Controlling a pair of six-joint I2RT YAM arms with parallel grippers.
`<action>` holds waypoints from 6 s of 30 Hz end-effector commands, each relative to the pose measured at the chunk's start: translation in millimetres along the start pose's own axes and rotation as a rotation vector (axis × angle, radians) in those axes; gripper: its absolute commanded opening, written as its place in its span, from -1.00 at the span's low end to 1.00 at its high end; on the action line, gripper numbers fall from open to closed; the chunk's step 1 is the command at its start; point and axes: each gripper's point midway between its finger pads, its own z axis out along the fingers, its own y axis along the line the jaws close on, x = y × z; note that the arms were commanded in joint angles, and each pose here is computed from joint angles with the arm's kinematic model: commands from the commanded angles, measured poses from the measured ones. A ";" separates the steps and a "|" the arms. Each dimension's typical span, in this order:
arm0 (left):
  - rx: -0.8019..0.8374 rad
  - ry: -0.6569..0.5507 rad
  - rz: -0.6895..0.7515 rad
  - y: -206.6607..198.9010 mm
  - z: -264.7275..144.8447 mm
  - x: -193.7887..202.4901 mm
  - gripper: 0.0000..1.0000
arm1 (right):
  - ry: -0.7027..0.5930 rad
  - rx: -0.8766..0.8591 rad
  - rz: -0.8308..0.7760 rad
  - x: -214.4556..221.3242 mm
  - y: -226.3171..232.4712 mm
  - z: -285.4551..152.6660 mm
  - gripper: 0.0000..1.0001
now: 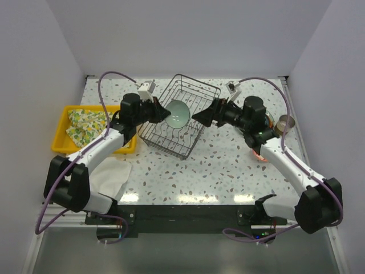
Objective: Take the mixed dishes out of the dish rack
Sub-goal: Place the bowl in the bowl.
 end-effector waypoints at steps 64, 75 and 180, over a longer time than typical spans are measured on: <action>-0.211 -0.431 0.379 -41.0 -121.1 -32.0 1.00 | 0.024 0.914 -0.196 3.3 -76.4 -92.9 -1.00; -0.380 -0.547 0.505 -0.5 -157.1 -25.3 1.00 | 0.103 1.195 0.037 22.3 -134.7 -210.7 -1.00; -0.366 -0.450 0.379 2.5 -152.5 -19.7 1.00 | -0.138 1.164 -0.049 -26.2 -127.3 -272.4 0.97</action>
